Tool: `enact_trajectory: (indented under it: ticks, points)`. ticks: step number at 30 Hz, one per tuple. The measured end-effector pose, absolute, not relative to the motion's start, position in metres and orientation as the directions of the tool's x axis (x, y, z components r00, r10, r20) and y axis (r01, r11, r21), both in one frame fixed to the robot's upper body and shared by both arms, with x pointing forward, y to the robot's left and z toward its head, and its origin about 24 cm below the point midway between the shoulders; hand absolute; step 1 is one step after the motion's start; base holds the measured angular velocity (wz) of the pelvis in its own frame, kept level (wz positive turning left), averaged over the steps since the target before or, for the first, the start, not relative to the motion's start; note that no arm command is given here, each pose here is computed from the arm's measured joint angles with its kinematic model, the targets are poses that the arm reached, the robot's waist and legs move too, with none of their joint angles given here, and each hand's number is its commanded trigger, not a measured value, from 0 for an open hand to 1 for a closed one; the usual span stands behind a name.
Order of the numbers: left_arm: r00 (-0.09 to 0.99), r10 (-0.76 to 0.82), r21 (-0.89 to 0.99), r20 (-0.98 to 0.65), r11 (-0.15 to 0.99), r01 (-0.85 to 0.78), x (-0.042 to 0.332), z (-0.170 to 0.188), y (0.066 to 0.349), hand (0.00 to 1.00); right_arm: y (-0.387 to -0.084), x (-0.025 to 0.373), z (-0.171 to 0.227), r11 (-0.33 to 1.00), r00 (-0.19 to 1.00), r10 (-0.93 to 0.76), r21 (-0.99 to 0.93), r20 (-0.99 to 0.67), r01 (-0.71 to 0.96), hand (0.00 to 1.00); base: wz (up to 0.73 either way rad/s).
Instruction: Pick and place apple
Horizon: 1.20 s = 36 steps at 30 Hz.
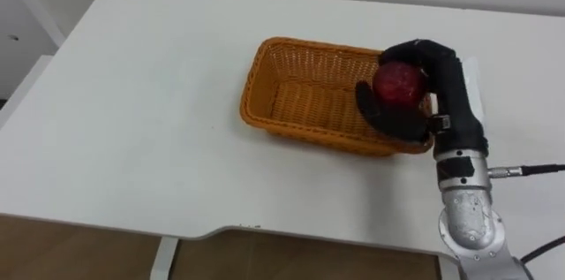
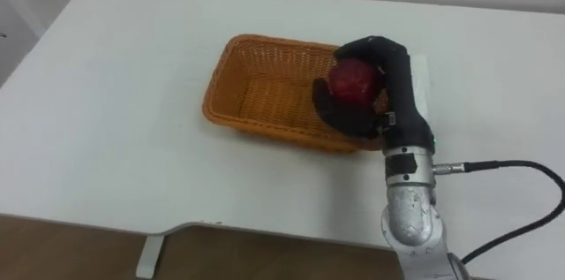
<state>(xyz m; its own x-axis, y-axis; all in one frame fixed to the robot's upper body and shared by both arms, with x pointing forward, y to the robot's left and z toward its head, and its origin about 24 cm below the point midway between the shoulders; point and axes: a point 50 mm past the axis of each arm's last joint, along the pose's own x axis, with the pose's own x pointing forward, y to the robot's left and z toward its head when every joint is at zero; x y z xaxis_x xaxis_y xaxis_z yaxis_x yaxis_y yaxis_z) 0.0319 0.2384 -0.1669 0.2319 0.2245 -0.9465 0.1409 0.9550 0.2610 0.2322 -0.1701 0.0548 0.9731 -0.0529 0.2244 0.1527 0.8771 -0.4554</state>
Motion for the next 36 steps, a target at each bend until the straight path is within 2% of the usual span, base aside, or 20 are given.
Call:
enact_trajectory:
  ticks: [6, 15, 18, 23, 26, 30, 32, 36]
  points:
    - [0.264, 0.222, 0.269, -0.939, 0.951, 0.154, 0.046, -0.166, 0.238, 0.00, -0.153, 0.231, 0.049, 0.885, 0.983, 0.032, -0.462, 0.183, 0.058, 0.00, 0.01]
    - [0.271, 0.222, 0.269, -0.936, 0.952, 0.149, 0.048, -0.166, 0.238, 0.00, -0.159, 0.236, 0.056, 0.877, 0.977, 0.022, -0.474, 0.210, 0.082, 0.00, 0.00]
    - [0.263, 0.228, 0.265, -0.937, 0.957, 0.114, 0.043, -0.166, 0.239, 0.00, -0.174, 0.239, 0.062, 0.867, 0.971, -0.039, -0.476, 0.238, 0.151, 0.00, 0.02]
    - [0.231, 0.256, 0.277, -0.939, 0.959, 0.059, 0.027, -0.165, 0.247, 0.00, -0.224, 0.237, 0.077, 0.813, 0.904, -0.283, -0.421, 0.319, 0.403, 0.00, 0.03]
    - [0.200, 0.283, 0.290, -0.938, 0.957, 0.007, 0.014, -0.163, 0.254, 0.00, -0.264, 0.227, 0.089, 0.714, 0.790, -0.475, -0.355, 0.388, 0.603, 0.00, 0.03]
    - [0.162, 0.329, 0.324, -0.930, 0.944, -0.062, -0.007, -0.160, 0.266, 0.00, -0.320, 0.202, 0.096, 0.512, 0.542, -0.729, -0.193, 0.419, 0.837, 0.00, -0.05]
    - [0.138, 0.342, 0.335, -0.930, 0.940, -0.071, -0.018, -0.159, 0.268, 0.00, -0.338, 0.190, 0.093, 0.412, 0.430, -0.814, -0.134, 0.391, 0.901, 0.00, -0.15]
    - [0.134, 0.357, 0.350, -0.924, 0.934, -0.077, -0.021, -0.157, 0.270, 0.00, -0.375, 0.158, 0.070, 0.174, 0.173, -0.960, -0.013, 0.222, 0.985, 0.00, -0.04]
